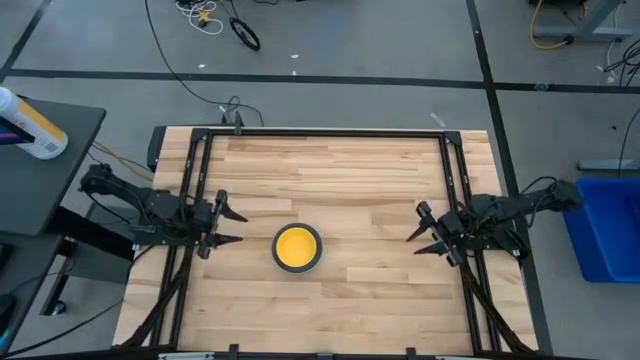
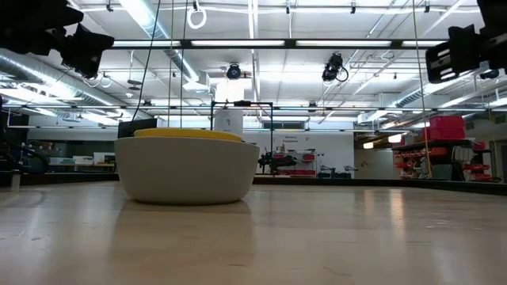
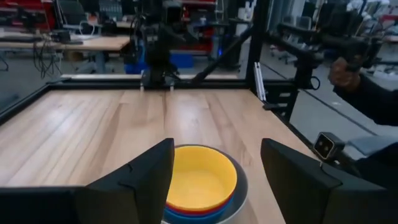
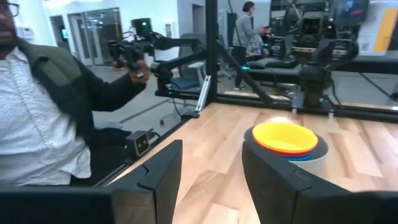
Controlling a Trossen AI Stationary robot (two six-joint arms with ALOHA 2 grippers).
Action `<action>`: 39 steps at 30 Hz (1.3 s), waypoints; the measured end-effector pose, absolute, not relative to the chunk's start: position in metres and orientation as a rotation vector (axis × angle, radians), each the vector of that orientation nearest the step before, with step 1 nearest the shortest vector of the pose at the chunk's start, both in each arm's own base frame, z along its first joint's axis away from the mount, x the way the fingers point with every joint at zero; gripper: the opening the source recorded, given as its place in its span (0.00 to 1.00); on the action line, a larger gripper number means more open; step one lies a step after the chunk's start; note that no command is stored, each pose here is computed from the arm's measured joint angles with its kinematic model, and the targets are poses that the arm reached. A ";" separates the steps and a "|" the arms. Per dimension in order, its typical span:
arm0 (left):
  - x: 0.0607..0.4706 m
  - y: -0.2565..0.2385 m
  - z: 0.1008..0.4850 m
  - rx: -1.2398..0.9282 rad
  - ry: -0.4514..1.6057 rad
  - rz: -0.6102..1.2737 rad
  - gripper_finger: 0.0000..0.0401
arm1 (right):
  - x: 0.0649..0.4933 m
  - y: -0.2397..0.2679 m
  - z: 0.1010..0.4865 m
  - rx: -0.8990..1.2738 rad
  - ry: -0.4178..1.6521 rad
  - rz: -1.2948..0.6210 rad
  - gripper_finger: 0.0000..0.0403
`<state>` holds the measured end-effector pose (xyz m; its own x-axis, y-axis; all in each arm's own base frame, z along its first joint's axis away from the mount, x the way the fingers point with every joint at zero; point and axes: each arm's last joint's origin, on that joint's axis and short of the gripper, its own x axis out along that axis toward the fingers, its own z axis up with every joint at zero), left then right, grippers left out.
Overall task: Nest bowls inside each other
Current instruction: Return to Home Position
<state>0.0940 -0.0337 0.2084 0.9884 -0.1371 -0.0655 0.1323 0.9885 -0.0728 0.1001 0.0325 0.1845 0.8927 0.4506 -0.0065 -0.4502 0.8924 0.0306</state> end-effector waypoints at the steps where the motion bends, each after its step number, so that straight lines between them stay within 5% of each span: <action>1: 0.093 -0.033 0.206 -0.068 0.060 -0.131 0.62 | 0.100 0.033 0.182 0.029 0.015 0.475 0.45; 14: 0.089 -0.034 0.183 -0.077 0.004 -0.232 0.62 | 0.098 0.045 0.168 0.059 0.013 0.504 0.51; 23: 0.089 -0.033 0.179 -0.035 0.035 -0.187 0.62 | 0.094 0.052 0.166 0.104 0.061 0.664 0.54; 39: 0.089 -0.032 0.170 -0.120 0.163 -0.141 0.62 | 0.091 0.055 0.163 0.051 0.076 0.648 0.59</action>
<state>0.0886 -0.0323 0.1698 0.9769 -0.1489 -0.1534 0.1294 0.9830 -0.1305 0.0914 0.0551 0.1628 0.7944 0.6049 -0.0551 -0.6011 0.7960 0.0712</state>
